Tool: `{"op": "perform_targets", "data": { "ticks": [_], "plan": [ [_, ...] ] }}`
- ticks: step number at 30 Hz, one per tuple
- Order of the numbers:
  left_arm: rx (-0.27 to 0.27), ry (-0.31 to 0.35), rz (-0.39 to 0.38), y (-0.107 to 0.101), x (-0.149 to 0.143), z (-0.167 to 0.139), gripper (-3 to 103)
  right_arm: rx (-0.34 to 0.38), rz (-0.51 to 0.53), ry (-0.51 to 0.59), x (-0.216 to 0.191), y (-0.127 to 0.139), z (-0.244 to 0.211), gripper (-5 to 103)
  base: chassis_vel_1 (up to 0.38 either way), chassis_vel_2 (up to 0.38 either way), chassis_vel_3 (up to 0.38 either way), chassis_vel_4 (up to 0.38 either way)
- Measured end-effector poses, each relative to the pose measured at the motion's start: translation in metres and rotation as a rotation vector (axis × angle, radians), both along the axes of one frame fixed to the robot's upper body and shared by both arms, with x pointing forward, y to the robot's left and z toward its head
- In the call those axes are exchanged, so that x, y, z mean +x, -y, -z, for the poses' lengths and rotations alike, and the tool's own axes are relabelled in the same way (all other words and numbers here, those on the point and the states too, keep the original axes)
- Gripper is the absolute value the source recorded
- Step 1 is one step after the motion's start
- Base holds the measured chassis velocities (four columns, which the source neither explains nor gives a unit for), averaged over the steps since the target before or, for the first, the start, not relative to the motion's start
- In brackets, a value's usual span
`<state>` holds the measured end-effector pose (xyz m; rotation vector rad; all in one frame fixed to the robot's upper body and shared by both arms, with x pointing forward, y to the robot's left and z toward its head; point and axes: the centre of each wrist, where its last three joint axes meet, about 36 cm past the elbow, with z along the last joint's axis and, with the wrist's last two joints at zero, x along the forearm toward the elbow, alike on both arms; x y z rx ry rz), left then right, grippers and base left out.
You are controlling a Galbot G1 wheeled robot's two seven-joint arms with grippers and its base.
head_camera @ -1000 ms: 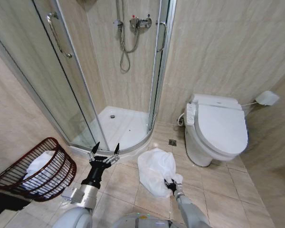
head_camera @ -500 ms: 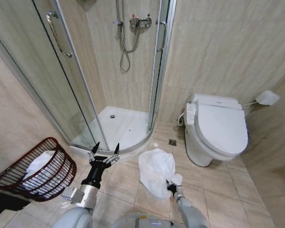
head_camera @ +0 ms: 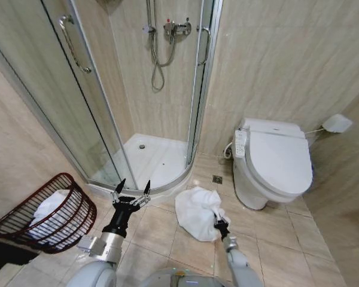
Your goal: Discard the used towel into the hamper.
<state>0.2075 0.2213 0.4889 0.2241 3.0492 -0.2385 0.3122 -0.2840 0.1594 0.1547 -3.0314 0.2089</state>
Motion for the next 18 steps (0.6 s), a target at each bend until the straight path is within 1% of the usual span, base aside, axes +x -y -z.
{"op": "perform_targets", "data": {
  "ticks": [2,3,5,6,8,9,10,11,13,14,17,18],
  "plan": [
    [0.0,0.0,0.0,0.0,0.0,0.0,100,-0.011,0.002,0.056,-0.01,-0.001,-0.032,8,0.0,0.0,0.0,0.0],
    [0.0,0.0,0.0,0.0,0.0,0.0,100,-0.011,0.002,0.056,-0.01,-0.001,-0.032,8,0.0,0.0,0.0,0.0],
    [0.0,0.0,0.0,0.0,0.0,0.0,100,-0.037,-0.001,0.158,-0.017,-0.001,-0.08,8,0.0,0.0,0.0,0.0],
    [0.0,0.0,0.0,0.0,0.0,0.0,100,-0.037,-0.001,0.158,-0.017,-0.001,-0.08,8,0.0,0.0,0.0,0.0],
    [0.0,0.0,0.0,0.0,0.0,0.0,100,-0.059,-0.002,0.259,-0.027,0.0,-0.134,8,0.0,0.0,0.0,0.0],
    [0.0,0.0,0.0,0.0,0.0,0.0,100,-0.064,-0.003,0.289,-0.03,0.0,-0.151,8,0.0,0.0,0.0,0.0],
    [0.0,0.0,0.0,0.0,0.0,0.0,100,-0.064,-0.003,0.289,-0.03,0.0,-0.151,8,0.0,0.0,0.0,0.0],
    [0.0,0.0,0.0,0.0,0.0,0.0,100,-0.074,-0.004,0.339,-0.036,0.002,-0.178,8,0.0,0.0,0.0,0.0],
    [0.0,0.0,0.0,0.0,0.0,0.0,100,-0.099,-0.006,0.409,-0.045,0.007,-0.216,8,0.0,0.0,0.0,0.0],
    [0.0,0.0,0.0,0.0,0.0,0.0,100,-0.099,-0.006,0.409,-0.045,0.007,-0.216,8,0.0,0.0,0.0,0.0],
    [0.0,0.0,0.0,0.0,0.0,0.0,100,-0.144,-0.004,0.505,-0.056,0.018,-0.262,8,0.0,0.0,0.0,0.0],
    [0.0,0.0,0.0,0.0,0.0,0.0,100,-0.144,-0.004,0.505,-0.056,0.018,-0.262,8,0.0,0.0,0.0,0.0]
  ]
}}
